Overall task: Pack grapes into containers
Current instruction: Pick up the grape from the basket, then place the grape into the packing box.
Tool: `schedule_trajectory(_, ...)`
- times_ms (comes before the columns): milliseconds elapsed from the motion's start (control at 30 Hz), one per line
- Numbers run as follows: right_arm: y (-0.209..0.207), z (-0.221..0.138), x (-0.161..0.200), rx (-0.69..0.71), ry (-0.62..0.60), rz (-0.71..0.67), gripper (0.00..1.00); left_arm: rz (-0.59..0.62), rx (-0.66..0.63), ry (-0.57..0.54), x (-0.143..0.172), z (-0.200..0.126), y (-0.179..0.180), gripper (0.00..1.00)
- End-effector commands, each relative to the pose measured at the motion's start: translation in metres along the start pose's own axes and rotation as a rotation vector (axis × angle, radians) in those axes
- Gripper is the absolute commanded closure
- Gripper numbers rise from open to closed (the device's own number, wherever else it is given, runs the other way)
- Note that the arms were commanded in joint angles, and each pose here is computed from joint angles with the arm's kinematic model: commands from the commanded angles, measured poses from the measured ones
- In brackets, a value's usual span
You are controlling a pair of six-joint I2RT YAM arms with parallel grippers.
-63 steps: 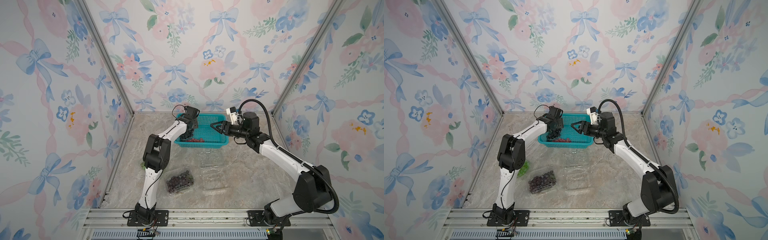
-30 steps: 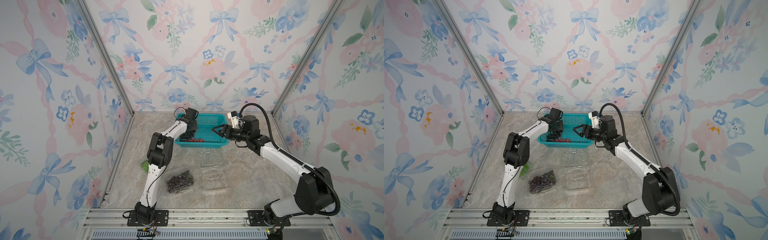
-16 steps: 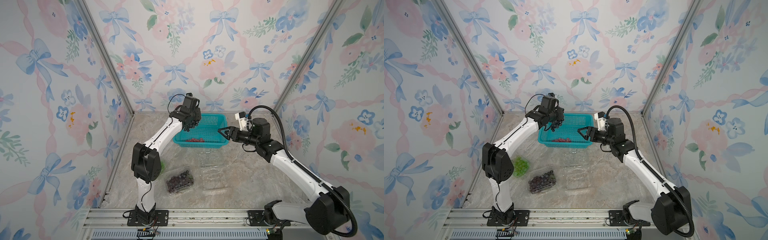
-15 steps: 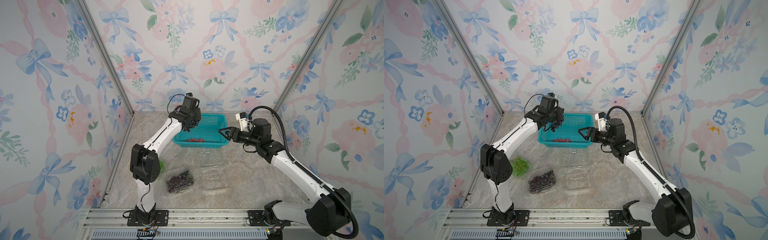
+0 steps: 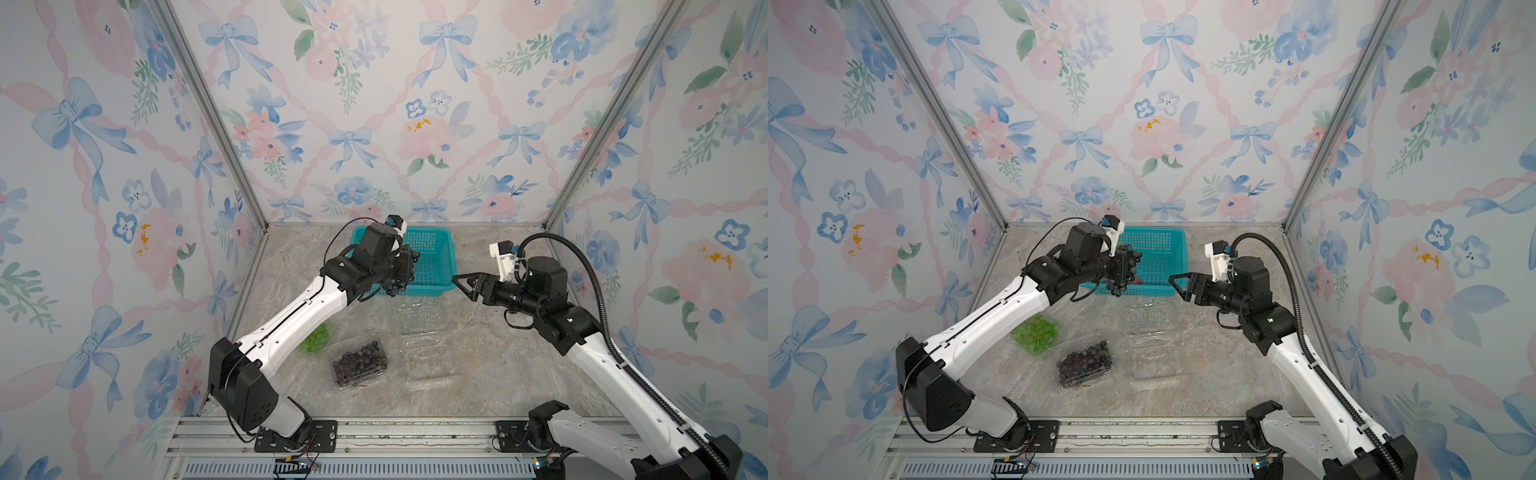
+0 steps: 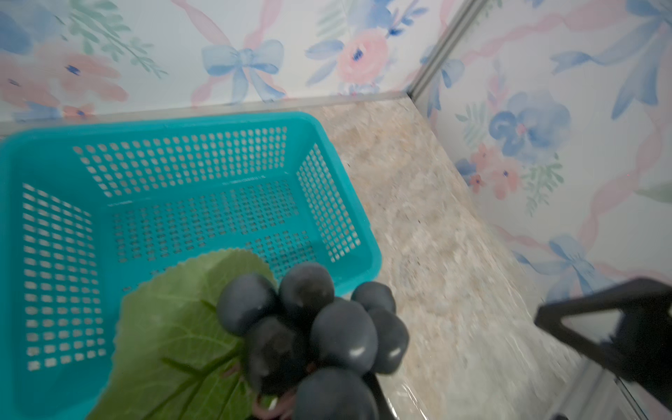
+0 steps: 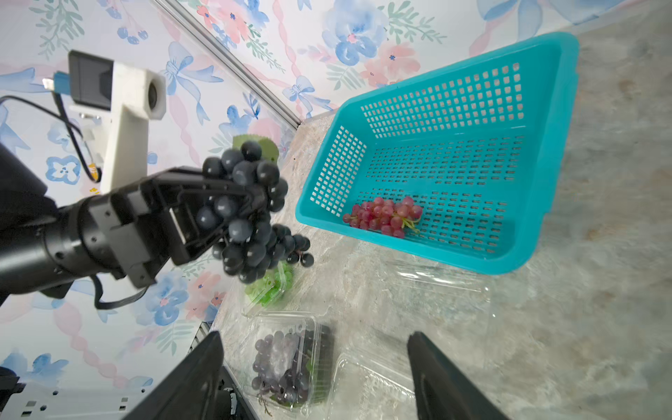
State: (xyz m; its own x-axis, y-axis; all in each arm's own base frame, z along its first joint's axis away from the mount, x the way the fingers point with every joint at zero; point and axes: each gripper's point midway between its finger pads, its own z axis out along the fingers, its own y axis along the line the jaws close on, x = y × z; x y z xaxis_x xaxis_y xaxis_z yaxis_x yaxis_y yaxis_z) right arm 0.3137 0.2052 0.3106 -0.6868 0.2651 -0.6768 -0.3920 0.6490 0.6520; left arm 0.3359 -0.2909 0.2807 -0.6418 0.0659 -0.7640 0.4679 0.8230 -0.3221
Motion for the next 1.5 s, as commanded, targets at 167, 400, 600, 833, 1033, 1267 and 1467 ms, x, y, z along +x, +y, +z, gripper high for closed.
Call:
schedule_trajectory(167, -0.019, -0.033, 0.044, 0.131, 0.030, 0.009, 0.19, 0.036, 0.056, 0.126, 0.084, -0.009, -0.038, 0.86)
schedule_trajectory(400, -0.021, -0.049, 0.065, 0.162, 0.032, 0.012, 0.19, 0.088, 0.051, 0.190, 0.130, 0.002, -0.059, 0.87)
schedule_trajectory(600, -0.023, -0.053, 0.076, 0.174, 0.044, 0.008, 0.18, 0.116, 0.067, 0.239, 0.160, 0.020, -0.073, 0.86)
schedule_trajectory(833, -0.026, -0.056, 0.079, 0.187, 0.048, 0.003, 0.18, 0.137, 0.060, 0.283, 0.187, 0.042, -0.077, 0.85)
schedule_trajectory(1033, -0.030, -0.064, 0.080, 0.206, 0.023, 0.020, 0.15, 0.129, 0.076, 0.305, 0.199, 0.054, -0.080, 0.73)
schedule_trajectory(1267, -0.049, -0.061, 0.107, 0.234, 0.070, 0.103, 0.15, 0.116, 0.138, 0.314, 0.204, 0.060, -0.093, 0.42)
schedule_trajectory(1467, -0.062, -0.058, 0.122, 0.245, 0.078, 0.145, 0.15, 0.112, 0.156, 0.325, 0.207, 0.062, -0.096, 0.38)
